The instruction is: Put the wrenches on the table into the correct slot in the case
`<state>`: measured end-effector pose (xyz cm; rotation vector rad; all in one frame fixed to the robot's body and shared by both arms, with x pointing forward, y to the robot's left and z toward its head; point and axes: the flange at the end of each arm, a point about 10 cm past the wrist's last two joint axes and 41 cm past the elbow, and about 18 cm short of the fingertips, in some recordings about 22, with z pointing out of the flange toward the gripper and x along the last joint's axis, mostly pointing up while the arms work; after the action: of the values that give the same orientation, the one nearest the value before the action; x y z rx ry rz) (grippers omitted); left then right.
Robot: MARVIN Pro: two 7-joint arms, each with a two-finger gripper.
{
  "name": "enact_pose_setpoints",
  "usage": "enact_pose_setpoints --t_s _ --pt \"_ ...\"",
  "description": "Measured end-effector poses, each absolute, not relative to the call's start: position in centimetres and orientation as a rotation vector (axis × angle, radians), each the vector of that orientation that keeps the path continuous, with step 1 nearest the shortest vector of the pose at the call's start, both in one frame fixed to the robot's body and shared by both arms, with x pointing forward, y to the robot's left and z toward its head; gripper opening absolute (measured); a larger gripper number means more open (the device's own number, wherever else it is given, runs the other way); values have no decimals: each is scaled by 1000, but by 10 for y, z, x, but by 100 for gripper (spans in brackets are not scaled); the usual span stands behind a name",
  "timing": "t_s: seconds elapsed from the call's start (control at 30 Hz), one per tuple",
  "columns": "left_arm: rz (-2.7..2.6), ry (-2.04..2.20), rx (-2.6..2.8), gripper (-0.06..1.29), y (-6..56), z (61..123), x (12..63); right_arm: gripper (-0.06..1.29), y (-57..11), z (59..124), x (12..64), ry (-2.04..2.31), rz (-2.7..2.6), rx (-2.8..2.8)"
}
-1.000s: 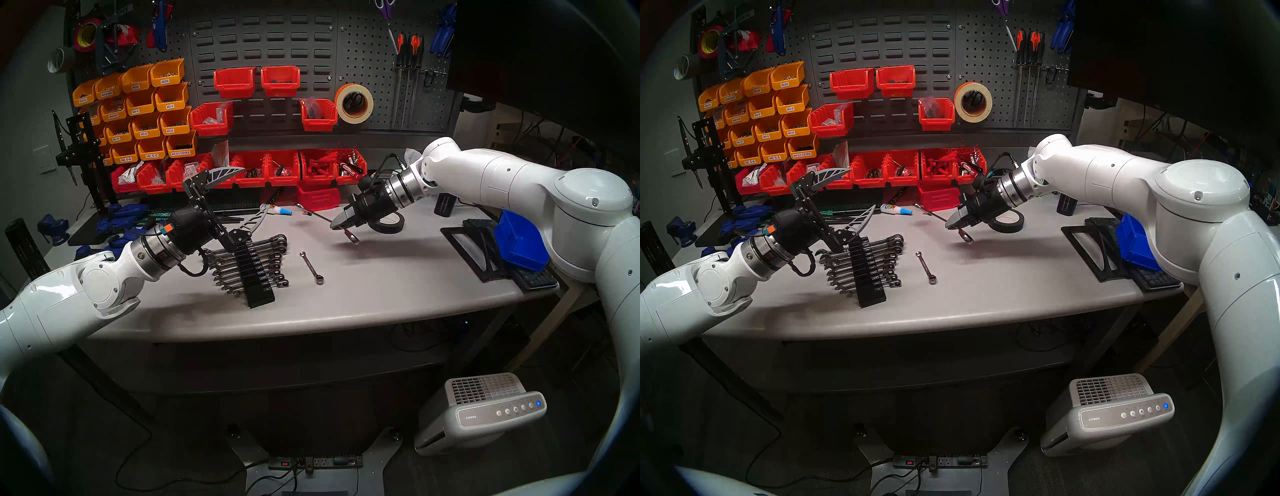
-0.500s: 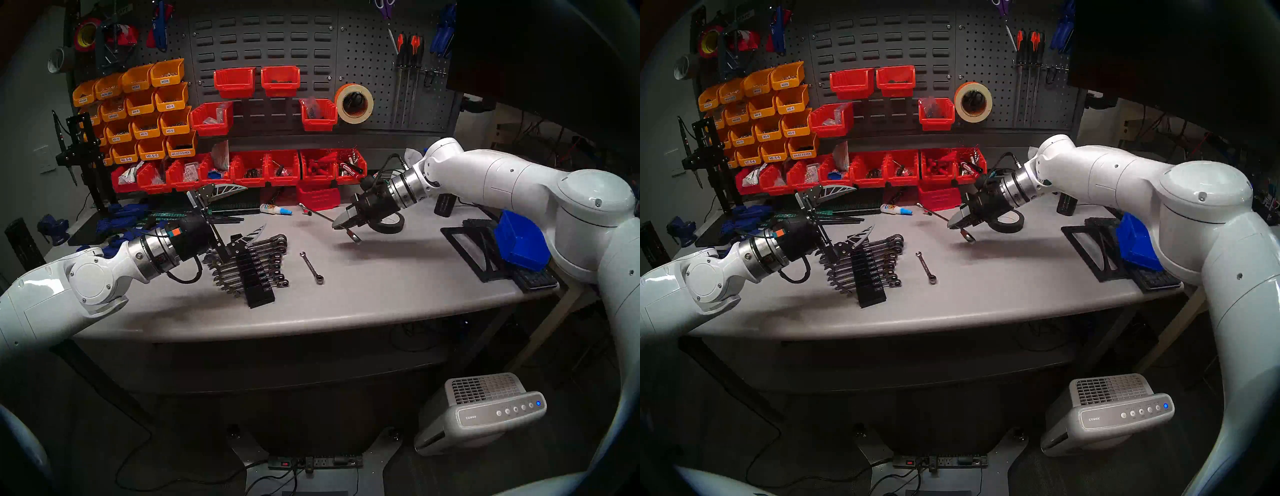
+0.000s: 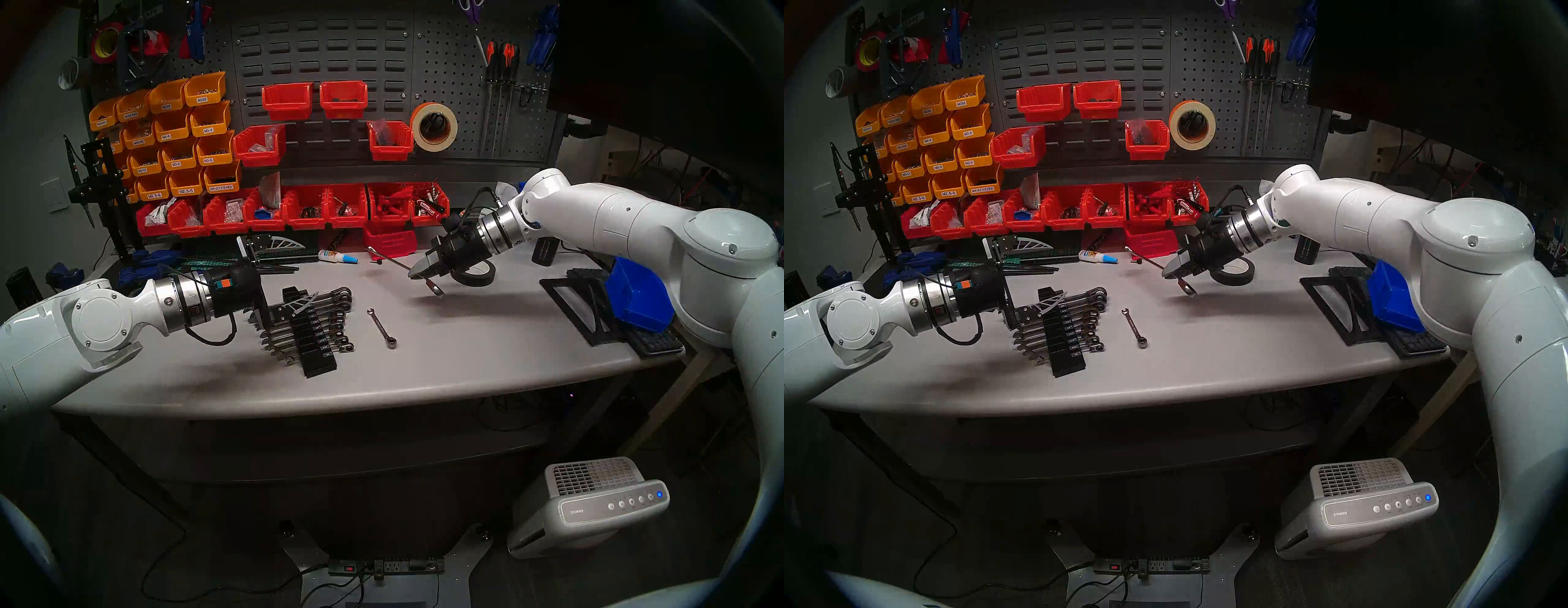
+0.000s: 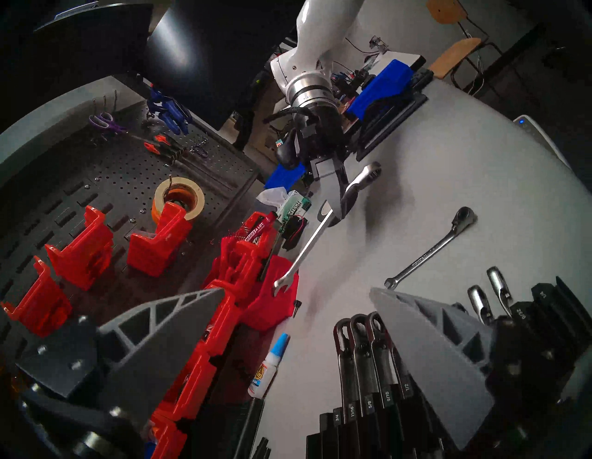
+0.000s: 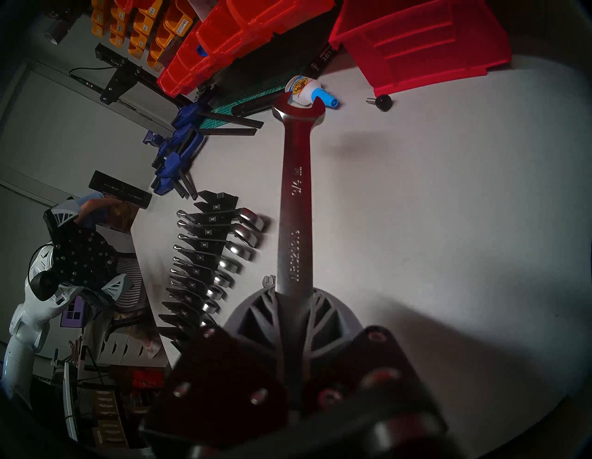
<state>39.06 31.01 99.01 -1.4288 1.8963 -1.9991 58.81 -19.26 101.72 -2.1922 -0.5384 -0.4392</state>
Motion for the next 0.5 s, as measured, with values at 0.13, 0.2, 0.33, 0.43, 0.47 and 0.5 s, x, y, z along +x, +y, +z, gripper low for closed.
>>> enact_pose_setpoints --t_s 0.13,0.2,0.33,0.43,0.47,0.5 --pt "-1894 1985 -1423 124 303 991 386 0 -194 1017 588 -536 -442 -2193" --pt "-1853 2012 -1419 124 301 993 386 0 -195 1017 588 -536 -443 -2193" --pt "-1779 2053 -1409 124 297 998 385 0 -196 1018 588 -535 -445 -2193" --pt "-1724 2083 -1405 114 294 1001 384 0 -196 1018 588 -534 -446 -2193" --pt "-1702 2096 -1403 103 293 1003 383 0 -197 1018 588 -534 -447 -2192" --pt "-1689 2104 -1402 93 292 1003 383 0 -197 1018 589 -534 -447 -2193"
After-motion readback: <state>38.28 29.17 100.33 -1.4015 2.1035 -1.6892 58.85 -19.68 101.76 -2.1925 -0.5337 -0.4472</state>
